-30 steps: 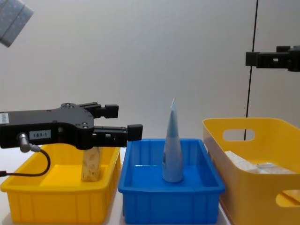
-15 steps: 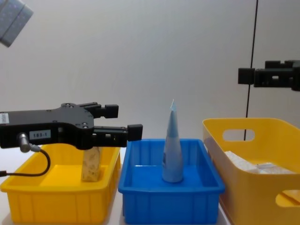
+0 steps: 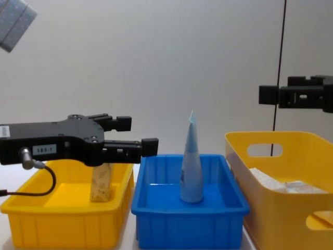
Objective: Bimanual collaborative sorting of washing and personal care products
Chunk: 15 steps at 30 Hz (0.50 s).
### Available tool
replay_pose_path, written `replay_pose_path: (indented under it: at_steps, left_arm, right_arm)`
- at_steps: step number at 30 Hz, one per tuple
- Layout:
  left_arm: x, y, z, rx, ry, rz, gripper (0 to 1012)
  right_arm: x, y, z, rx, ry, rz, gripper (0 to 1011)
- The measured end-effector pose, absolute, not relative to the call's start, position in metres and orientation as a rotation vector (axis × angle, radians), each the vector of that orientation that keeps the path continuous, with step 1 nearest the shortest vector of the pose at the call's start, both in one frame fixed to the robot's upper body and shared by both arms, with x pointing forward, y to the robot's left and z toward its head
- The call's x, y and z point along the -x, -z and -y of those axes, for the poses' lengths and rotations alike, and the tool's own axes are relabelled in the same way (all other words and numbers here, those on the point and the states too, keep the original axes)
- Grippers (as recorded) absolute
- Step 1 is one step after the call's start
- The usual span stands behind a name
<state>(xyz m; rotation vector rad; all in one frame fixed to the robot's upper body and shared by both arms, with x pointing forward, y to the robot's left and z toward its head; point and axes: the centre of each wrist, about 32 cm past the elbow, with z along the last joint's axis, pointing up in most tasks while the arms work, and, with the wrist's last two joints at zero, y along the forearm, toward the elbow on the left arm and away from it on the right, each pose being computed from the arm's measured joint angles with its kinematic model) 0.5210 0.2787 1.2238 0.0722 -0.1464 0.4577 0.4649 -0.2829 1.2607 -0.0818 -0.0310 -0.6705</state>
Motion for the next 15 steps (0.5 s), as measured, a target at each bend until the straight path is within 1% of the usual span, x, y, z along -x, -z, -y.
replay_pose_path:
  at_steps: [15]
  left_arm:
    - [-0.521,-1.2238,-0.2787,-0.072,-0.458,0.146,1001]
  right_arm:
    - [-0.4621,-1.2594,0.282,0.083,0.657,0.026,1003]
